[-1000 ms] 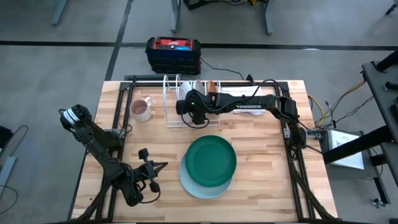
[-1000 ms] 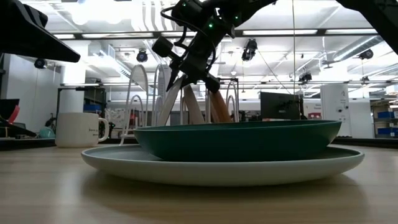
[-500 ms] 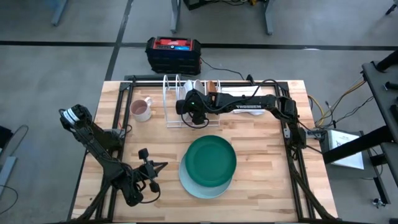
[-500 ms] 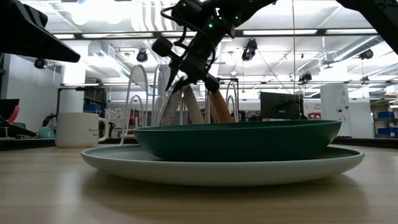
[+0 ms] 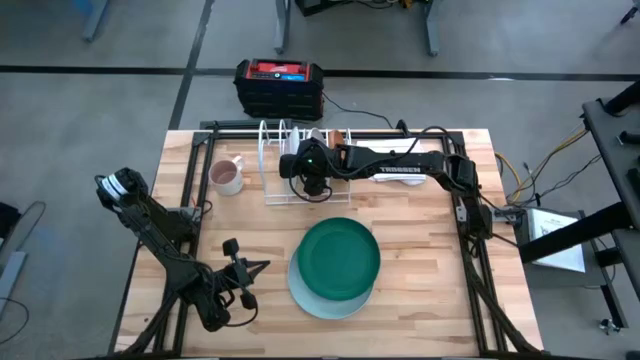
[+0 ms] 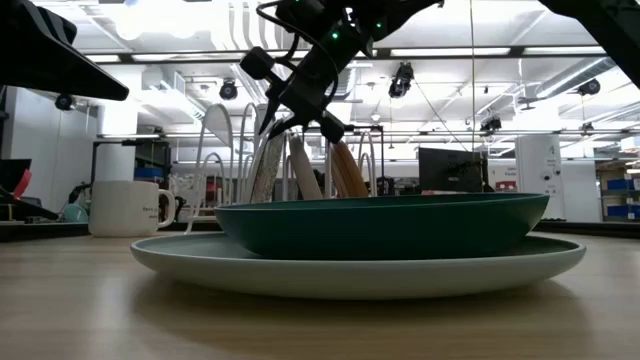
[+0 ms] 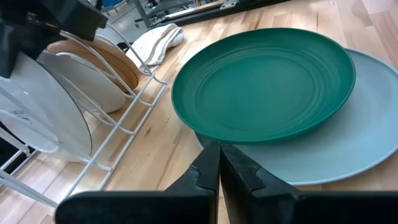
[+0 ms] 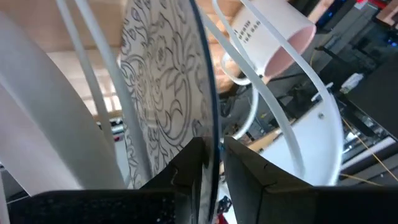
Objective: Sort dishes
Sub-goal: Put the white pattern plate into the dishwasher rack, then put the green plate into the dishwasher rack
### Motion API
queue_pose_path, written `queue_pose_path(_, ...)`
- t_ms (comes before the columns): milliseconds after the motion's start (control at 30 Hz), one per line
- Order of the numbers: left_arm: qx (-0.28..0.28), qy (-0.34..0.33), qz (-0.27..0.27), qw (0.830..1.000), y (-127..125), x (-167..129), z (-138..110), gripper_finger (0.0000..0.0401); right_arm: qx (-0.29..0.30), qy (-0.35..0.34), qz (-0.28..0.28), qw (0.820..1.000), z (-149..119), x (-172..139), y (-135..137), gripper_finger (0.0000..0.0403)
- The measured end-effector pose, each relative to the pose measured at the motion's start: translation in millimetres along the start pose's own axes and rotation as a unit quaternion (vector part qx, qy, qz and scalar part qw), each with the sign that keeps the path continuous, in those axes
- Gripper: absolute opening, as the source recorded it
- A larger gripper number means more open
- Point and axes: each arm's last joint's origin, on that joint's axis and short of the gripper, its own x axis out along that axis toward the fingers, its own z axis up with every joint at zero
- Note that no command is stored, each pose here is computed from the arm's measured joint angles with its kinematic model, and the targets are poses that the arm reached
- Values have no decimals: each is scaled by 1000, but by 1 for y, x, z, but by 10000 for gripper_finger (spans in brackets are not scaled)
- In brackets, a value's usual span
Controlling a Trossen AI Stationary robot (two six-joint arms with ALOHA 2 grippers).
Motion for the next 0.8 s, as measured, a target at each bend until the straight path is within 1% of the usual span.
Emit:
queue_pose_path(267,0,0,0,1000,0,0,0,0,7,13,-19,1000,-9,-7,-11,64)
queue_pose_path(600,0,0,0,1000,0,0,0,0,15,26,-37,999,-18,-15,-21,49)
queue_pose_path(800,1,0,0,1000,0,0,0,0,22,31,-45,998,-22,-18,-25,53)
